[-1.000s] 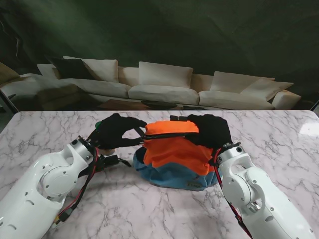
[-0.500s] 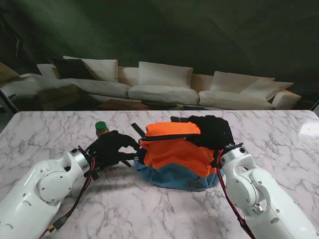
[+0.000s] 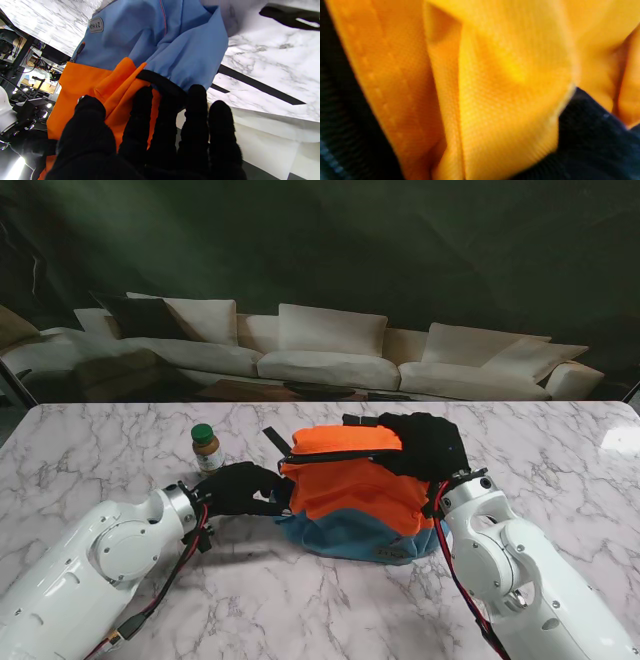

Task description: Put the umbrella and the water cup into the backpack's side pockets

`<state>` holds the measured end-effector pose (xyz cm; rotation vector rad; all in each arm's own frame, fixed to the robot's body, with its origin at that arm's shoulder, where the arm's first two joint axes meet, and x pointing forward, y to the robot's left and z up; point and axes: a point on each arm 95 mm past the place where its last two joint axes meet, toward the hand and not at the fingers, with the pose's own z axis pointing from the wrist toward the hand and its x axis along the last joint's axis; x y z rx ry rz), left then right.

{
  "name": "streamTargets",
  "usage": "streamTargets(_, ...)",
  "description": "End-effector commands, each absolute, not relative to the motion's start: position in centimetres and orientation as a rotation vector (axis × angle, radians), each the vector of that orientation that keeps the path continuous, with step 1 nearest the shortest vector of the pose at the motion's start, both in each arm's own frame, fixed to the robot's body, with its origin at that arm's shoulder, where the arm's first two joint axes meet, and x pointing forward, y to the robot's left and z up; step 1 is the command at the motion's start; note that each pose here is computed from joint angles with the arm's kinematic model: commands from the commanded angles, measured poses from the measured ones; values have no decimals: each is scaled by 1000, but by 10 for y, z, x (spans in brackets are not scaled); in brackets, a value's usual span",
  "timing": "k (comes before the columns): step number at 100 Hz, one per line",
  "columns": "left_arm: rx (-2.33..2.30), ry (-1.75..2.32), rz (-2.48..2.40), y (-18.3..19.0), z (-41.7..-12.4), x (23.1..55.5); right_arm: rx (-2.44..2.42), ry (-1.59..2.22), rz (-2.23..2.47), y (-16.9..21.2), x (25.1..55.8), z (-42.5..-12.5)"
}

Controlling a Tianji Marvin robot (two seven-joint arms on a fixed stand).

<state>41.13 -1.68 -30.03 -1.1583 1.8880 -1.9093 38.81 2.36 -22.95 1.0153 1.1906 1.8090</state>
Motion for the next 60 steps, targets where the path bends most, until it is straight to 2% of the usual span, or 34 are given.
streamTargets(1,-1175,1925,-1890,-19,-305,411,1037,1200,1798,24,388,-237)
streamTargets(35,-1149,1984,-1908,-31,-302,409,1044,1207,1801,28,390,-238)
streamTargets(60,-1075,2020,-1811,-22,-304,409,1049,1208,1802,28,390,-239)
